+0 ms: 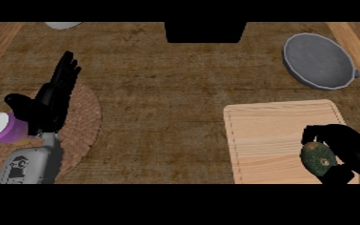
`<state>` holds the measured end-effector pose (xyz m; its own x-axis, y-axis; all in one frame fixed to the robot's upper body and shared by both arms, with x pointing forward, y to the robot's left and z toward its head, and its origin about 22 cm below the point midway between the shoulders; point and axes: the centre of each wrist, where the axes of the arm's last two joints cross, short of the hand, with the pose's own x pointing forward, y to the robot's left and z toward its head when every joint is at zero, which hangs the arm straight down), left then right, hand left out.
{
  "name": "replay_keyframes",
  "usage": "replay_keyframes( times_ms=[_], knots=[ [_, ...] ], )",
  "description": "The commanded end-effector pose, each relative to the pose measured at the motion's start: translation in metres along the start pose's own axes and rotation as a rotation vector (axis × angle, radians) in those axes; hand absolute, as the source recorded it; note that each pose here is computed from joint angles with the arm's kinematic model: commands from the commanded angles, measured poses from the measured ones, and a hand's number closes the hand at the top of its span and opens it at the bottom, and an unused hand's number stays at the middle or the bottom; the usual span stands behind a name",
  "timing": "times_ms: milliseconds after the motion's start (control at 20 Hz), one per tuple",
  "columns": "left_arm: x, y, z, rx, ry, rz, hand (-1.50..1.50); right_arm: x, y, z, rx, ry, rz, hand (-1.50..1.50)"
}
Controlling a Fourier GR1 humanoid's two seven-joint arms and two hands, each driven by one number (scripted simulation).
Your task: Pick the squash from the cutting board and place it in the pan
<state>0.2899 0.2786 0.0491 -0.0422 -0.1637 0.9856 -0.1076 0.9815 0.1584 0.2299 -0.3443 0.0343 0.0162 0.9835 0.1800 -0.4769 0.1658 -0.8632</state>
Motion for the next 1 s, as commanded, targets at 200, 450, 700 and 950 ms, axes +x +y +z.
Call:
replay_keyframes(
  times_ms=[200,450,700,950],
  knots=[
    [-0.005,-0.006,-0.001,-0.009,-0.008,-0.006,0.00,0.159,-0.010,-0.011,-0.103,-0.100,-0.019,1.50],
    [-0.012,-0.001,0.003,-0.010,0.005,-0.004,0.00,0.214,-0.026,0.006,-0.418,-0.141,-0.049,1.50],
    [-0.005,-0.009,-0.003,-0.009,-0.002,0.006,0.00,0.216,-0.045,0.036,-0.577,-0.149,-0.129,1.50],
    [-0.004,0.012,0.005,-0.016,0.006,-0.012,0.00,0.191,-0.095,0.027,-0.713,-0.072,-0.228,1.50]
  ],
)
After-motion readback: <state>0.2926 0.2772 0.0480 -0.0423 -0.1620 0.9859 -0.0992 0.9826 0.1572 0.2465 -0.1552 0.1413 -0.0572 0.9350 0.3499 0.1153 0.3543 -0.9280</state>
